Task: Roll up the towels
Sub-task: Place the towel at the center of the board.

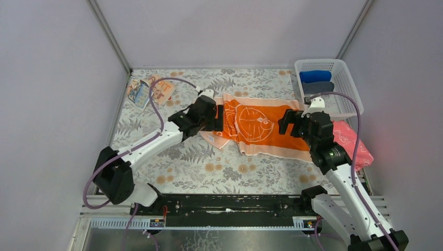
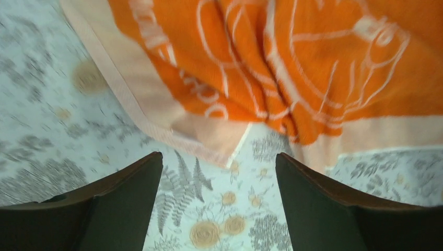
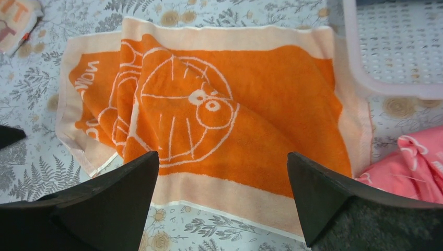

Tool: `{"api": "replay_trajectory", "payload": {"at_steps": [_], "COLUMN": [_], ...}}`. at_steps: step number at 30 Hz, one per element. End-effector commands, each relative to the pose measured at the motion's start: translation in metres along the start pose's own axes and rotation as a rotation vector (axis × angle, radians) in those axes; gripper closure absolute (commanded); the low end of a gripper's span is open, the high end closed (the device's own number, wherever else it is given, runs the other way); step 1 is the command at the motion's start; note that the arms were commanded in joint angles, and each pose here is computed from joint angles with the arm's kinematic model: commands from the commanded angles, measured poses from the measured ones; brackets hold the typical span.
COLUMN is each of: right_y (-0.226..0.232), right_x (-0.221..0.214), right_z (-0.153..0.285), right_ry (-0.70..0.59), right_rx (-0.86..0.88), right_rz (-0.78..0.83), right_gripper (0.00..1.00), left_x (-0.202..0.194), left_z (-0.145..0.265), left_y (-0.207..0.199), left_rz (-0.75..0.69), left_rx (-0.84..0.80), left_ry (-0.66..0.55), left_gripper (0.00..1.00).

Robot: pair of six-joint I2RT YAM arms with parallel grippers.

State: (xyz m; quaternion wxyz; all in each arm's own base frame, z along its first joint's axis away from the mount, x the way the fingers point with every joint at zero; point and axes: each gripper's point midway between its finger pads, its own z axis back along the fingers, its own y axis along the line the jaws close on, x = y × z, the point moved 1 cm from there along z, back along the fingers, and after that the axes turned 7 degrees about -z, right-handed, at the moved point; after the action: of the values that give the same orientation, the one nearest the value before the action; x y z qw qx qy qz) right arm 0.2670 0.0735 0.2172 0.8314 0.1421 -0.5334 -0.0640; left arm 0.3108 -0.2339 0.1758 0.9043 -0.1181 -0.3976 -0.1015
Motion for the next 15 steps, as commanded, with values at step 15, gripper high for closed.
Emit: {"api": "replay_trajectory", "payload": {"at_steps": [15], "right_y": [0.012], "right_x": [-0.046], "right_z": [-0.030], "right_ry": [0.206], "right_rx": [0.041], "right_rz": [-0.070], "right_gripper": [0.01], "left_x": [-0.117], "left_z": [-0.088], "left_y": [-0.006], "left_rz": [0.137], "left_rx": [0.008], "left_ry": [0.428], "left_gripper": [0.57]}}
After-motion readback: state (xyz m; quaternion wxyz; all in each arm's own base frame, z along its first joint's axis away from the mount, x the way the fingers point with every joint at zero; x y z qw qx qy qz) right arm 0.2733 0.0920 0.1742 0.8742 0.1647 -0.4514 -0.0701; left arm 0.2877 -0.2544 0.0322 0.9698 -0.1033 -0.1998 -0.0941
